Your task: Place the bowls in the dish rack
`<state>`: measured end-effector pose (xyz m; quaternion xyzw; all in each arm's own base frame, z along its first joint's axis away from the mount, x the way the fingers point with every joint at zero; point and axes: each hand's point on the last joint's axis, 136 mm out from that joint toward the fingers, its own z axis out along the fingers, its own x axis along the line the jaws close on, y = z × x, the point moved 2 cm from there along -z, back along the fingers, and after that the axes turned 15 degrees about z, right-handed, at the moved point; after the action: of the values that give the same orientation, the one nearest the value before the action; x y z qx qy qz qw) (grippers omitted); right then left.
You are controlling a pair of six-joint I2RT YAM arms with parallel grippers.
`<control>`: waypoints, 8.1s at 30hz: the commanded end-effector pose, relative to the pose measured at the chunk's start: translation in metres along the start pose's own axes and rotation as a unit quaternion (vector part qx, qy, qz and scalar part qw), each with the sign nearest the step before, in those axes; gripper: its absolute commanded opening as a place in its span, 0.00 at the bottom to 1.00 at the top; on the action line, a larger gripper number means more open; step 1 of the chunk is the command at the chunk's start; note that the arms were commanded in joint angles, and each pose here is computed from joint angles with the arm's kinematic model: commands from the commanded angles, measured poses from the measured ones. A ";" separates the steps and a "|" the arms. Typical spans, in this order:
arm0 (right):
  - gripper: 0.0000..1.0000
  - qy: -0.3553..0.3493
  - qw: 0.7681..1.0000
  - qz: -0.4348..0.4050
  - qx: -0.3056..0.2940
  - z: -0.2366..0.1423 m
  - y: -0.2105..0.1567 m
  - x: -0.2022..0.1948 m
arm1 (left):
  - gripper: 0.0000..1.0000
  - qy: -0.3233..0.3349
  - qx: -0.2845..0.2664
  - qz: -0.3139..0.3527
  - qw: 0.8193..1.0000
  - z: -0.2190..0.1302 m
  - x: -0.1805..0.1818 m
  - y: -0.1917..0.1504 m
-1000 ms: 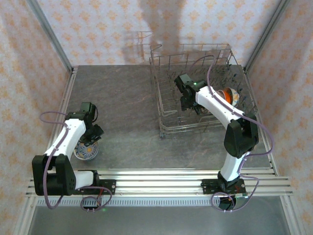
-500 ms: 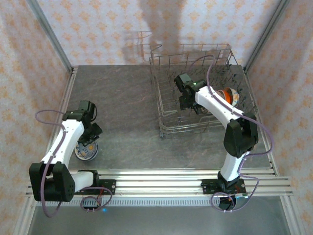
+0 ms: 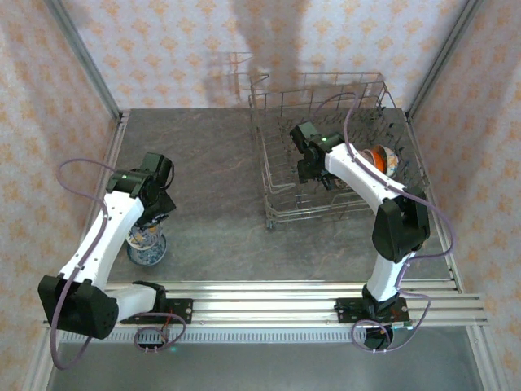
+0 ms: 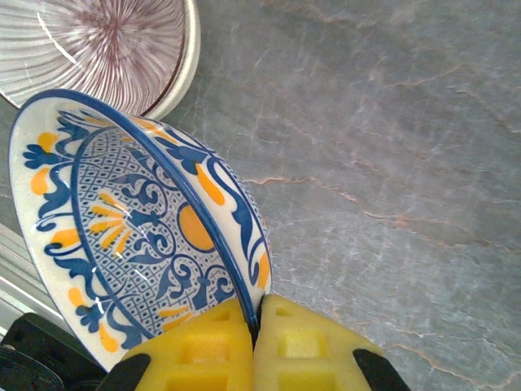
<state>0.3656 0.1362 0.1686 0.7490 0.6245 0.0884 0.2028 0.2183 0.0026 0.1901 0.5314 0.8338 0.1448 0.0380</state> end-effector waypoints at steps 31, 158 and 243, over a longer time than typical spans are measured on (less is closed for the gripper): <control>0.79 0.003 0.994 0.080 -0.070 -0.055 0.004 -0.054 | 0.00 0.010 0.013 0.243 0.970 0.045 -0.236 -0.013; 0.79 0.002 0.998 0.060 -0.018 -0.026 0.025 -0.034 | 0.60 -0.141 0.077 0.073 0.984 0.104 -0.091 -0.006; 0.32 0.370 0.923 0.066 -0.075 -0.171 0.115 0.080 | 0.00 -0.424 -0.240 0.237 0.840 -0.157 -0.291 0.159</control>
<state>0.4183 0.2301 0.3460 0.6940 0.6000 0.3979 -0.0009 0.4408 -0.2214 0.3285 0.7061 0.5539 0.0829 0.4333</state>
